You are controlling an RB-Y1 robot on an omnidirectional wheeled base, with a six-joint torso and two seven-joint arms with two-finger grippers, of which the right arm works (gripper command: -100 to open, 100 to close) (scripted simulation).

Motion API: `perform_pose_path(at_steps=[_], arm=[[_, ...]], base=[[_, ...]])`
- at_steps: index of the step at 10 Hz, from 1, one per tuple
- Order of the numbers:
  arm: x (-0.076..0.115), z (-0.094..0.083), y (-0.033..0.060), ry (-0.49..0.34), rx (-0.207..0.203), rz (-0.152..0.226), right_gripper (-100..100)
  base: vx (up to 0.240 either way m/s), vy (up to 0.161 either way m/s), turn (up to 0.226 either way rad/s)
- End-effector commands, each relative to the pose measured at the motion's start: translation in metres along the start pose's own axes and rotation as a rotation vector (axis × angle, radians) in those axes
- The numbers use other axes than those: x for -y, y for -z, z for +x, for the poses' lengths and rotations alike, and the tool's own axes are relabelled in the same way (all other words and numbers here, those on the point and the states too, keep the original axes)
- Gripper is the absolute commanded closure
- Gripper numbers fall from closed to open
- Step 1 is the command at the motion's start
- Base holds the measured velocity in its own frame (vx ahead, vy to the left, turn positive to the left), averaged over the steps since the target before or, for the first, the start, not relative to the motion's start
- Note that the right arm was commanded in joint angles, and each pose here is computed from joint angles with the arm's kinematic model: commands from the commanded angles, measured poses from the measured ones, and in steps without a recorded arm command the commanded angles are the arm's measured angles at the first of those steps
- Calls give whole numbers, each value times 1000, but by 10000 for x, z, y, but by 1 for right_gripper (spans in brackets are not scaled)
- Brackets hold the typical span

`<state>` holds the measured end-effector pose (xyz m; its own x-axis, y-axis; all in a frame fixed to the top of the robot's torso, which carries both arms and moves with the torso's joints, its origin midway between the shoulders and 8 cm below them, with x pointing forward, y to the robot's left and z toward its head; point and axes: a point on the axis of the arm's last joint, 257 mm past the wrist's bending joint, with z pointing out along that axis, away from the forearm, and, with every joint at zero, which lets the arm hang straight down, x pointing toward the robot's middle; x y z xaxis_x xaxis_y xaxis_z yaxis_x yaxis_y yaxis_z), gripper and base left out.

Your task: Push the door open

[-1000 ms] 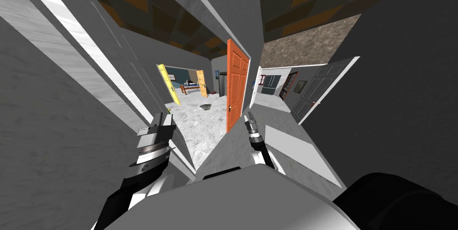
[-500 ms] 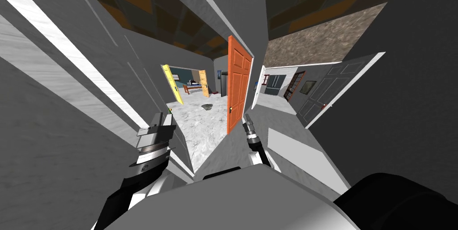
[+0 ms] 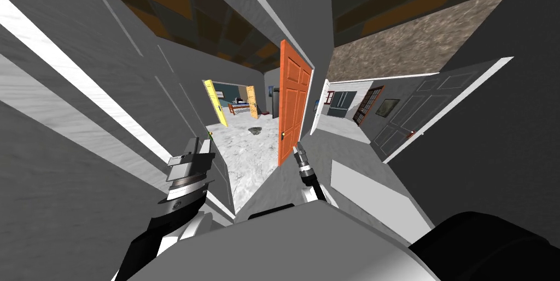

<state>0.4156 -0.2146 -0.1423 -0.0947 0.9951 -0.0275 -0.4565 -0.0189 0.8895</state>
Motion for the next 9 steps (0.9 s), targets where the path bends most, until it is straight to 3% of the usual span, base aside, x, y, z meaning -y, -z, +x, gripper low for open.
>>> perform_pose_path(at_steps=[1,9], arm=[[112,43,8,-12,-11,19,-100],[683,267,156,-62,-67,118,-100]], base=[[77,-89,87],[85,-93,100]])
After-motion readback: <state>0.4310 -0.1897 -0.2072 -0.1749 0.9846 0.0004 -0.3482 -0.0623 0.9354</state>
